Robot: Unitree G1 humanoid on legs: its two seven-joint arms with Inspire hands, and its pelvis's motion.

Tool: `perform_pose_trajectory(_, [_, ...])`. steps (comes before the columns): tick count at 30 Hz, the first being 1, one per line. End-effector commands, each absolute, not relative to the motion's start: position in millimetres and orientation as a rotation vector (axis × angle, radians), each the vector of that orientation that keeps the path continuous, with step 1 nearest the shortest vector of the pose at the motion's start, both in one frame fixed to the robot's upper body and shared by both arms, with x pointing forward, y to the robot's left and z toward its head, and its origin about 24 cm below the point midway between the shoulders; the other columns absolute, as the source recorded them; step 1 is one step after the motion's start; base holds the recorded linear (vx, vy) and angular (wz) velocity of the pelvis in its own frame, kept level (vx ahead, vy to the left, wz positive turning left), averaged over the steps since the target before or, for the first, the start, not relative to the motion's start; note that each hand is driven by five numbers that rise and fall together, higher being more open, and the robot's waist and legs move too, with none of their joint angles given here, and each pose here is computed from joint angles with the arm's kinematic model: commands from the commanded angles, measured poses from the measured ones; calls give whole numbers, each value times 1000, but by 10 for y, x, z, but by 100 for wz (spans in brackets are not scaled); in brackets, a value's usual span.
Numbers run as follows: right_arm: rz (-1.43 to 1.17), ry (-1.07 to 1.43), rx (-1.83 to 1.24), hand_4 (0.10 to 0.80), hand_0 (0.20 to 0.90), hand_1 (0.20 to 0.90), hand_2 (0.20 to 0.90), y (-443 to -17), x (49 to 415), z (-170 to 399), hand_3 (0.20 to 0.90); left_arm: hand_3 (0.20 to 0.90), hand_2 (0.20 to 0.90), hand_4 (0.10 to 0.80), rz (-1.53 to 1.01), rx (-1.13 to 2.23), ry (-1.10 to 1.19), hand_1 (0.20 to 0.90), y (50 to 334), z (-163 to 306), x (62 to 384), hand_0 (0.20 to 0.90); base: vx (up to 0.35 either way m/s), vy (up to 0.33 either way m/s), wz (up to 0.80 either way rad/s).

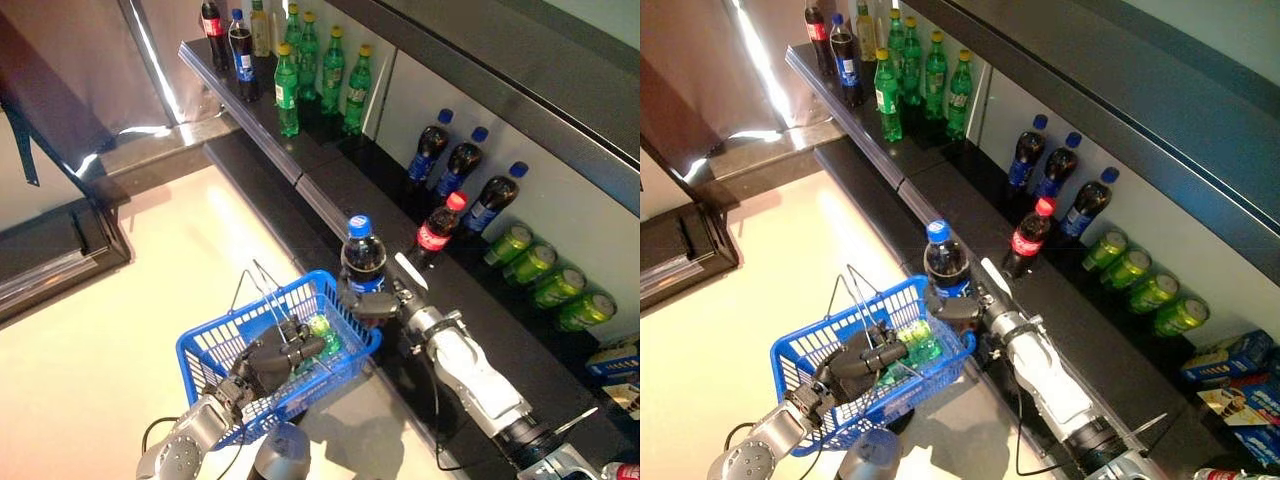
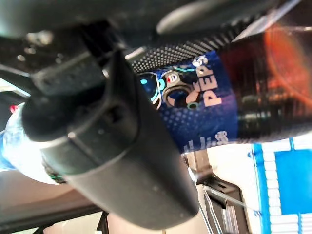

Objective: Pick up the drink and place into the basket.

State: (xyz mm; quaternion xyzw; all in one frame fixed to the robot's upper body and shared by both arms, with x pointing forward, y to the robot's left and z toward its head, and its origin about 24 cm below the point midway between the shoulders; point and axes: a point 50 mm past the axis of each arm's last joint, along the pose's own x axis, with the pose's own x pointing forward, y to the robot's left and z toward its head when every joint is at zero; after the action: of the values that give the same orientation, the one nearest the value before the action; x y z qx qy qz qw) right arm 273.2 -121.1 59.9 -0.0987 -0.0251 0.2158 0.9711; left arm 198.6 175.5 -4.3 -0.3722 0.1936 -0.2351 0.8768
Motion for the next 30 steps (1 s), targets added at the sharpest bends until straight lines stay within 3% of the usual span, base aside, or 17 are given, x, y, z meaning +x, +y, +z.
perform_pose_trajectory(1, [528,-474,-128,100,300,300,300,-887,2806,1378,200,200,300,100,-1186,-926,-277,300,1158,1291,2134,300,0,0,0])
perform_pose_trajectory(13, [567,-435,-188,100,300,300,300,-744,2816,1330,200,200,300,100,-1319,-905,-340,300,1073,1467,2061,300,0,0,0])
perform_pose_trajectory(30, [524,-102,-361,100,300,300,300,-836,2913,603,200,200,300,100,-1506,-856,-414,300,990,1664,1918,300,2,-1,1])
